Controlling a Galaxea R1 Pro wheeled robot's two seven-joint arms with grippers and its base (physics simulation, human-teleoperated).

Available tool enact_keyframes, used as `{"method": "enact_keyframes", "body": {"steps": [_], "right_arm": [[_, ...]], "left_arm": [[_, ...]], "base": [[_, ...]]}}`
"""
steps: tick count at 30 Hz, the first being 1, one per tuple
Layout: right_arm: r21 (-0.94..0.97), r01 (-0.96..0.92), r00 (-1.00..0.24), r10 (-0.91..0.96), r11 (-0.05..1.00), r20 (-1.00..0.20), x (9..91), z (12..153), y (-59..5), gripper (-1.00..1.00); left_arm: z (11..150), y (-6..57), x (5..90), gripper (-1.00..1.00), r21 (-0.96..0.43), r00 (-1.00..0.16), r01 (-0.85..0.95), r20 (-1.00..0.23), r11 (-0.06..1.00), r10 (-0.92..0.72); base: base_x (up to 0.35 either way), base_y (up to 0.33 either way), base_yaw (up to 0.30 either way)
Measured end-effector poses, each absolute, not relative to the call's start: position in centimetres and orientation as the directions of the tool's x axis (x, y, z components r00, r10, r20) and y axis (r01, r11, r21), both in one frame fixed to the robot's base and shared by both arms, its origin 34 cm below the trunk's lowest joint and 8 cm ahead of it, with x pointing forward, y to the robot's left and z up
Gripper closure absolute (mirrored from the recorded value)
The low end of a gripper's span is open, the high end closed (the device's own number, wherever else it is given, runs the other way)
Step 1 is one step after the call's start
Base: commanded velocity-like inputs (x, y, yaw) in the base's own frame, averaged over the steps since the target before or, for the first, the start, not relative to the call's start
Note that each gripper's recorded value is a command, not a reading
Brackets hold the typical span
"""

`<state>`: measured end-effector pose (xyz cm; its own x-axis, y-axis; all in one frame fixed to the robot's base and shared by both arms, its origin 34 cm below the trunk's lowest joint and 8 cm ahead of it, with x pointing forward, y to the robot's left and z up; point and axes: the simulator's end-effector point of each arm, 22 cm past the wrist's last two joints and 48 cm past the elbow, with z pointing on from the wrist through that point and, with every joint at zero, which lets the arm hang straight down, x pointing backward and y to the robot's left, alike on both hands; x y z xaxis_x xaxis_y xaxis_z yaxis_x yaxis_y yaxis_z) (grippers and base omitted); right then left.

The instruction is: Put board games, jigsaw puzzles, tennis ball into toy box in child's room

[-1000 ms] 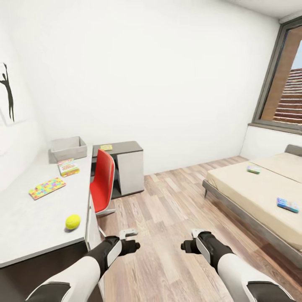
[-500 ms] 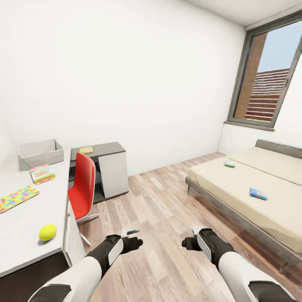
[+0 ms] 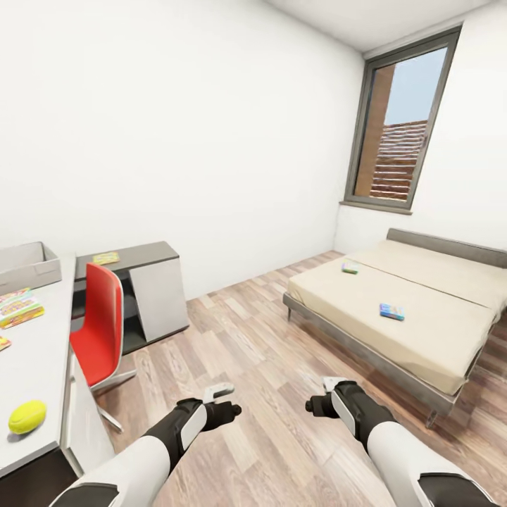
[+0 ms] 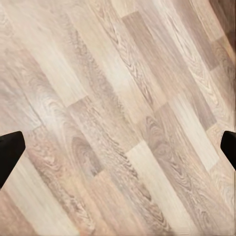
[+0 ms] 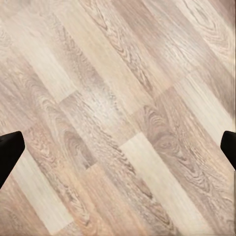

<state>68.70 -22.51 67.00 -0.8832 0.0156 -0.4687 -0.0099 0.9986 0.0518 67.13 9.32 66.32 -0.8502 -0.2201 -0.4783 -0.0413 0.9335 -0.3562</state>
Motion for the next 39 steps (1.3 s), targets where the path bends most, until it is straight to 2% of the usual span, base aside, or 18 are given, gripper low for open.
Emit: {"method": "enact_keyframes", "body": {"steps": [28, 39], "right_arm": [[0.046, -0.005, -0.881, 0.018, 0.999, -0.473, 68.9, 67.2, -23.2, -1.0], [0.04, 0.003, -0.881, 0.022, 0.999, -0.473, 68.9, 67.3, -23.9, -1.0]], "left_arm": [[66.4, 8.3, 66.7, -1.0, -0.398, -0.854, -0.023, -0.469, 0.917, -0.224], [66.6, 8.1, 66.8, -1.0, -0.422, -0.853, -0.01, -0.47, 0.907, -0.228]], "base": [[0.001, 0.0, -0.288], [0.18, 0.0, -0.266]]}}
